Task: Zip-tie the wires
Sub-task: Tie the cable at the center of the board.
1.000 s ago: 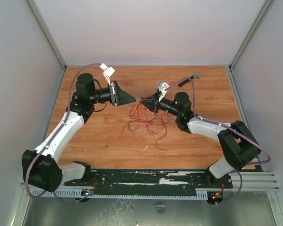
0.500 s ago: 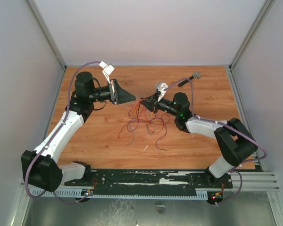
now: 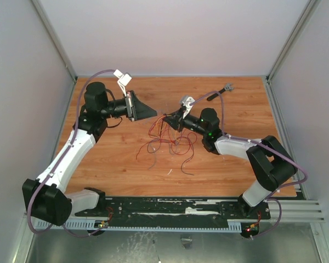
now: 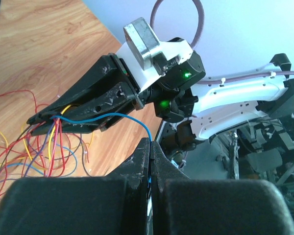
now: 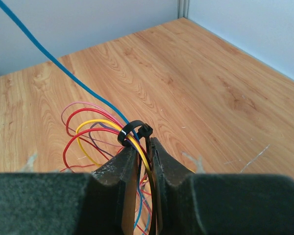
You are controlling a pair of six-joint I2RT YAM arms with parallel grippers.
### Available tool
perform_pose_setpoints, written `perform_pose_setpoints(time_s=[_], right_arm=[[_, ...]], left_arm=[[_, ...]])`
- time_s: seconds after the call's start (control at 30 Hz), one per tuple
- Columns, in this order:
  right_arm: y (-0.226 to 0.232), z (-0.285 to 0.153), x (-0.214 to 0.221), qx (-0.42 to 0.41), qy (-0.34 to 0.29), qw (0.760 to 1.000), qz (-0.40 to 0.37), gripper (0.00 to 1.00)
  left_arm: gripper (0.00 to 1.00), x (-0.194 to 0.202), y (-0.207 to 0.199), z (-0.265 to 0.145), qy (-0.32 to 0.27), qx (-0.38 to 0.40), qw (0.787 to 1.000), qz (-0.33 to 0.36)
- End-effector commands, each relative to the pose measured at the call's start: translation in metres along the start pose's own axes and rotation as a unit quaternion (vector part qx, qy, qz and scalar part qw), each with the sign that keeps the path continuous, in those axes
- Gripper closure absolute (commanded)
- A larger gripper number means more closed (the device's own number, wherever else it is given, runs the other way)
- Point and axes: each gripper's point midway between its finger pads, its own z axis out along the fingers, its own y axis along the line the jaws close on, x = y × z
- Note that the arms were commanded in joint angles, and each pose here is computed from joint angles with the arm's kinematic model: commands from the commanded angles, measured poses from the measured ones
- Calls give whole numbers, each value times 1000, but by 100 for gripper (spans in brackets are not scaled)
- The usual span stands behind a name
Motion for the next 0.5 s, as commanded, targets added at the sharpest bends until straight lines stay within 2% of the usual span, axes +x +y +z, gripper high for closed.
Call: perform_pose_setpoints(time_s=[0.0, 0.23, 0.47], right_arm=[[-1, 5, -12, 5, -17, 1000, -11, 85], [-5, -1, -19, 21, -16, 999, -28, 92], [-6, -7, -29, 27, -18, 998, -51, 94]], left_arm=[[100, -1, -15, -9, -3, 4, 1000, 24], [100, 17, 0, -22, -9, -28, 1000, 1], [100, 41, 20, -34, -15, -59, 998, -22]])
